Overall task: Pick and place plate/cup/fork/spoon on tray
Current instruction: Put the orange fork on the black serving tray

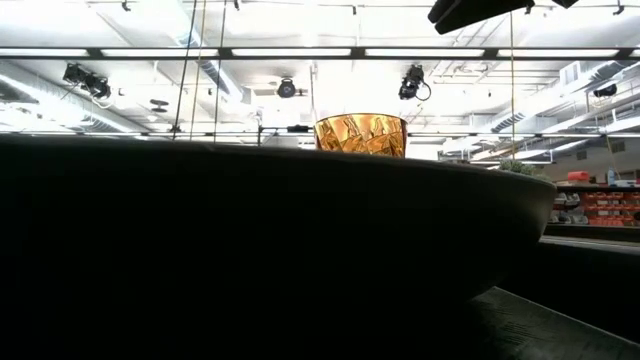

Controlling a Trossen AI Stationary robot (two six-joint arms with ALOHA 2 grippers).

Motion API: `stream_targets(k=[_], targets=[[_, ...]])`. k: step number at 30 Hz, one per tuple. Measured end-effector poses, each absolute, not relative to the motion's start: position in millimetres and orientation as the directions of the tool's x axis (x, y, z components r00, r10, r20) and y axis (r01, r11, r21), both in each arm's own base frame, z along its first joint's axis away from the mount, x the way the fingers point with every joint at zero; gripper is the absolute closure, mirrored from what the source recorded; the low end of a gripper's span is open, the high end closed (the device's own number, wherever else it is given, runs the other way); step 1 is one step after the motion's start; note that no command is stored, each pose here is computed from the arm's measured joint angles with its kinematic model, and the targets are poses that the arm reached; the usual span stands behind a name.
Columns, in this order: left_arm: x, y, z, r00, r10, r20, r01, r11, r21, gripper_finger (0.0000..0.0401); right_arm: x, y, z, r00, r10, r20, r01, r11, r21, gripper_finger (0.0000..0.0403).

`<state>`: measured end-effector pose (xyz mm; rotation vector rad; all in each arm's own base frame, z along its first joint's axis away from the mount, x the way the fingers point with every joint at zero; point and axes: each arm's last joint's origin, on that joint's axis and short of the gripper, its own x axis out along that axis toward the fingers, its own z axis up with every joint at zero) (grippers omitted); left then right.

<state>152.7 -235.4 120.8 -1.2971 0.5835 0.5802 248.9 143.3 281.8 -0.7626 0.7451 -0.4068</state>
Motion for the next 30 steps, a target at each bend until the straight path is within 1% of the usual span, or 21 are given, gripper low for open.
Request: stream_targets(k=[4, 11, 24, 30], targets=[[152, -237, 120, 0.703, 0.035, -0.71, -0.7, 0.21, -0.683, 0.0298, 249, 143, 282, 0.677, -0.576, -0.458, 0.062, 0.664, -0.745, 0.0229], [153, -241, 121, 0.672, -0.042, -0.74, -0.684, 0.349, -0.641, 0.0298, 249, 144, 282, 0.679, -0.57, -0.463, 0.059, 0.671, -0.74, 0.0232], [172, -235, 123, 0.657, -0.081, -0.749, -0.658, 0.423, -0.623, 0.0298, 250, 145, 282, 0.686, -0.558, -0.467, 0.056, 0.68, -0.731, 0.0232], [181, -233, 126, 0.607, -0.119, -0.786, -0.646, 0.501, -0.576, 0.0298, 250, 145, 282, 0.687, -0.557, -0.467, 0.05, 0.677, -0.735, 0.0232]])
